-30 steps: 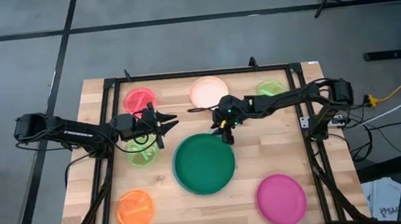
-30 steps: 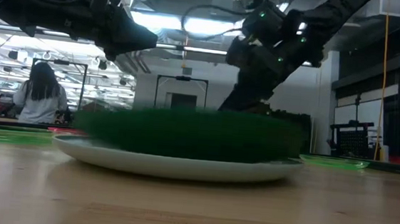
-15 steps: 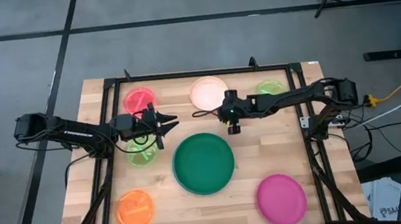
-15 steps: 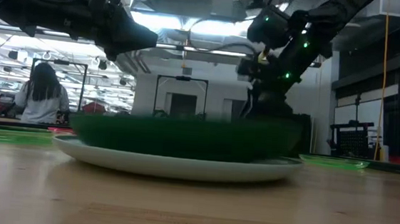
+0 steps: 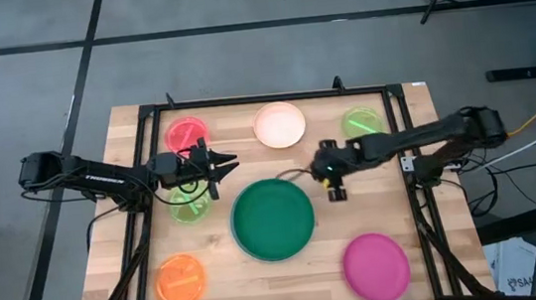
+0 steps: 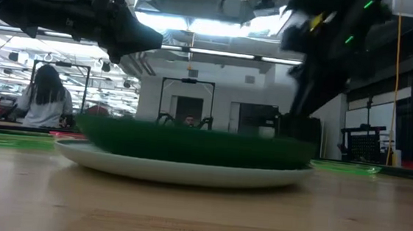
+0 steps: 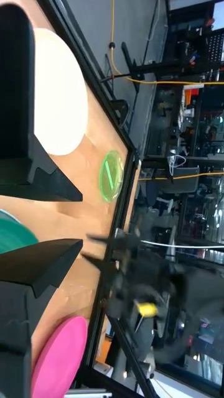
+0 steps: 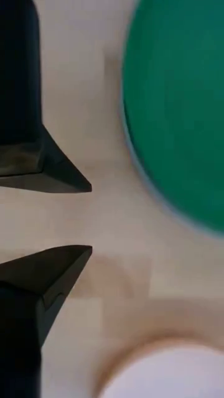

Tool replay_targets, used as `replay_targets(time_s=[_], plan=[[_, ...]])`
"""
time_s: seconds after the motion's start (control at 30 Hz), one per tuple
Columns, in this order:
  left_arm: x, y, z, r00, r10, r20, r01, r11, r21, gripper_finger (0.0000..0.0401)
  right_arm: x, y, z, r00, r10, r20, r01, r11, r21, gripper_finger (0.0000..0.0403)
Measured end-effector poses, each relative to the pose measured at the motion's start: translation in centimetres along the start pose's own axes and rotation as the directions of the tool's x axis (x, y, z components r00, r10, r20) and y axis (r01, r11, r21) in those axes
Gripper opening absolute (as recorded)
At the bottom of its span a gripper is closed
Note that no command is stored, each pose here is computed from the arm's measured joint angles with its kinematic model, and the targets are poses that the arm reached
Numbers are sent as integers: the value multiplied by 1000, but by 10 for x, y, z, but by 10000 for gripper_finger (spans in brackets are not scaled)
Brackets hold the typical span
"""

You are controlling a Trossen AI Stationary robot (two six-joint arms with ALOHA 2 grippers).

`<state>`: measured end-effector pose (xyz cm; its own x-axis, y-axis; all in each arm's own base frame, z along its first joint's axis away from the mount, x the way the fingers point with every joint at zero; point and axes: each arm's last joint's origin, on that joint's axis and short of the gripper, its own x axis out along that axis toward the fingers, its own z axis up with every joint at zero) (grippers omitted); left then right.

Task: Stack plastic plates
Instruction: Stack the pink plate on top of the green plate

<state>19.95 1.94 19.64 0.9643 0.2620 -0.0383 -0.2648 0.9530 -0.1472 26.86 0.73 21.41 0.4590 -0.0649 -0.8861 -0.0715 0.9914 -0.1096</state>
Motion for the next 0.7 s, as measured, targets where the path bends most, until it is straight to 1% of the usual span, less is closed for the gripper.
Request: replay_targets(time_s=[0.17, 0.27, 0.4, 0.5, 0.6, 0.7], plan=[[0, 0, 0, 1000, 0, 1, 0, 1000, -2, 101, -35, 35, -8, 994, 99, 36, -100, 994, 39, 136], [0, 0, 1, 1000, -1, 8, 1, 1000, -4, 101, -49, 53, -17, 987, 159, 10, -159, 984, 76, 136], [0, 0, 0, 1000, 0, 2, 0, 1000, -2, 101, -56, 77, -32, 958, 264, -113, -245, 957, 155, 136], [0, 0, 0, 1000, 0, 2, 0, 1000, -1, 101, -57, 94, -41, 943, 278, -185, -245, 952, 182, 136], [0, 1, 0, 1000, 25, 7, -25, 1000, -1, 101, -58, 107, -43, 937, 298, -185, -270, 949, 164, 136], [0, 1, 1, 999, 52, 11, -52, 999, -1, 101, -59, 117, -44, 933, 314, -177, -281, 941, 189, 136]])
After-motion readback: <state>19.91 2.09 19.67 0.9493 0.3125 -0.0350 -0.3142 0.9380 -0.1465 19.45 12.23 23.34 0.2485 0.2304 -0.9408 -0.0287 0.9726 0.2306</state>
